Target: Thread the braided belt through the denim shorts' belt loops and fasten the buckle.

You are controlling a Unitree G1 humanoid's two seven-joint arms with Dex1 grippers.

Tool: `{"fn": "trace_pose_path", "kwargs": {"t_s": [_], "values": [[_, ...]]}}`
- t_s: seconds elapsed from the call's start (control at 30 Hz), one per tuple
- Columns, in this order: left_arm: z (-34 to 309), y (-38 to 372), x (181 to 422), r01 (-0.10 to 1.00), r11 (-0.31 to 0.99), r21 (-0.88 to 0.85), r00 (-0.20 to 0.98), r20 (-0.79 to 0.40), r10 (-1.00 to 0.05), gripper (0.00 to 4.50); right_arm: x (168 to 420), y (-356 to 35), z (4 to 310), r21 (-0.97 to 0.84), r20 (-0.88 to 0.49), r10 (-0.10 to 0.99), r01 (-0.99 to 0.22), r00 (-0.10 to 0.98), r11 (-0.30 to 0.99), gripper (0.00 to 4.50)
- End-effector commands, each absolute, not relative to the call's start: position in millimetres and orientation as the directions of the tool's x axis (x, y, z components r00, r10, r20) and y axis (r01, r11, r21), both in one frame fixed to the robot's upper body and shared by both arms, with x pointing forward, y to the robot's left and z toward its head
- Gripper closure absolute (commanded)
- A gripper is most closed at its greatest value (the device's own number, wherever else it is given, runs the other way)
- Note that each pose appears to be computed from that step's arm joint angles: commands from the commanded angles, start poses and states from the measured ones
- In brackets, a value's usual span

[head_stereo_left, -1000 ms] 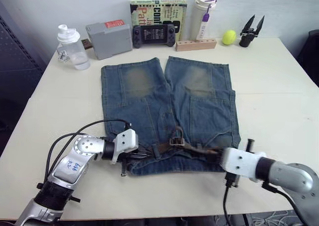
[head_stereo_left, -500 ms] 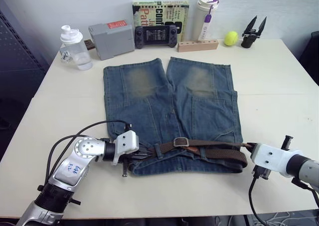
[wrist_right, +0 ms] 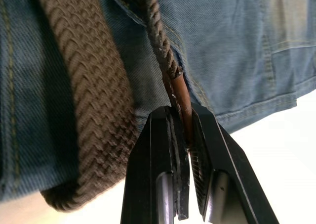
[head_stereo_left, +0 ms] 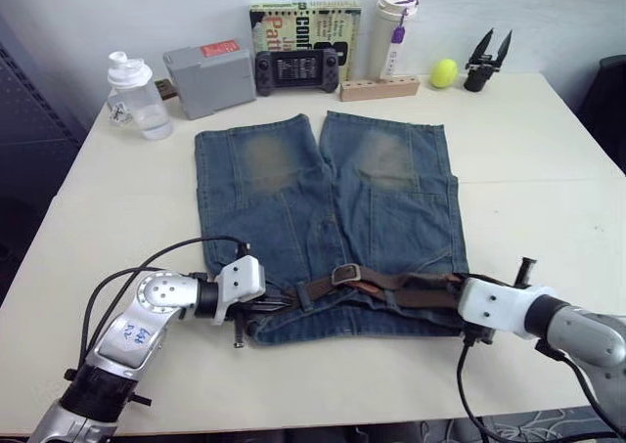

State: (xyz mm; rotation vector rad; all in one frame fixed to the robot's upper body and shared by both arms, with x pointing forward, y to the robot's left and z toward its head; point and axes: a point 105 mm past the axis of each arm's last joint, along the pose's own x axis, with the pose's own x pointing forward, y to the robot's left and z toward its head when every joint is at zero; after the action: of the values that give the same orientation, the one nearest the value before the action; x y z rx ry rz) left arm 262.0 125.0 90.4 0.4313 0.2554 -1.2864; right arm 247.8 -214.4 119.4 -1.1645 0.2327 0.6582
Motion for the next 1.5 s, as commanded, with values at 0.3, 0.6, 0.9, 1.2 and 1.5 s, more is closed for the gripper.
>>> {"fn": "trace_pose_path", "kwargs": {"t_s": [0.3, 0.6, 0.9, 1.2, 1.5], "values": [[167.2, 157.1, 253.2, 0.922, 0.356, 0.152, 0.385, -0.261, -0.885, 3.03, 246.5, -208.4, 145.6, -0.723, -0.405, 0.377, -0.544, 0.833, 0.426, 2.76], [166.9, 134.4, 233.7, 0.958, 0.245, 0.152, 0.282, -0.32, -0.904, 0.88, 209.2, -149.0, 168.9, -0.42, -0.35, 0.693, -0.767, 0.63, 0.485, 0.45], [123.2, 118.4, 243.3, 0.913, 0.266, 0.309, 0.379, -0.406, -0.832, 0.88, 207.1, -149.0, 133.9, -0.402, -0.487, 0.631, -0.796, 0.604, 0.452, 0.45], [79.2, 139.7, 258.9, 0.835, 0.2, 0.512, 0.493, -0.536, -0.685, 0.88, 252.7, -192.2, 96.9, -0.693, -0.43, 0.323, -0.538, 0.843, 0.479, 0.45], [65.6, 154.4, 281.4, 0.738, 0.227, 0.636, 0.623, -0.513, -0.591, 0.88, 275.9, -184.3, 103.8, -0.81, -0.284, 0.297, -0.394, 0.911, 0.434, 0.45]]}}
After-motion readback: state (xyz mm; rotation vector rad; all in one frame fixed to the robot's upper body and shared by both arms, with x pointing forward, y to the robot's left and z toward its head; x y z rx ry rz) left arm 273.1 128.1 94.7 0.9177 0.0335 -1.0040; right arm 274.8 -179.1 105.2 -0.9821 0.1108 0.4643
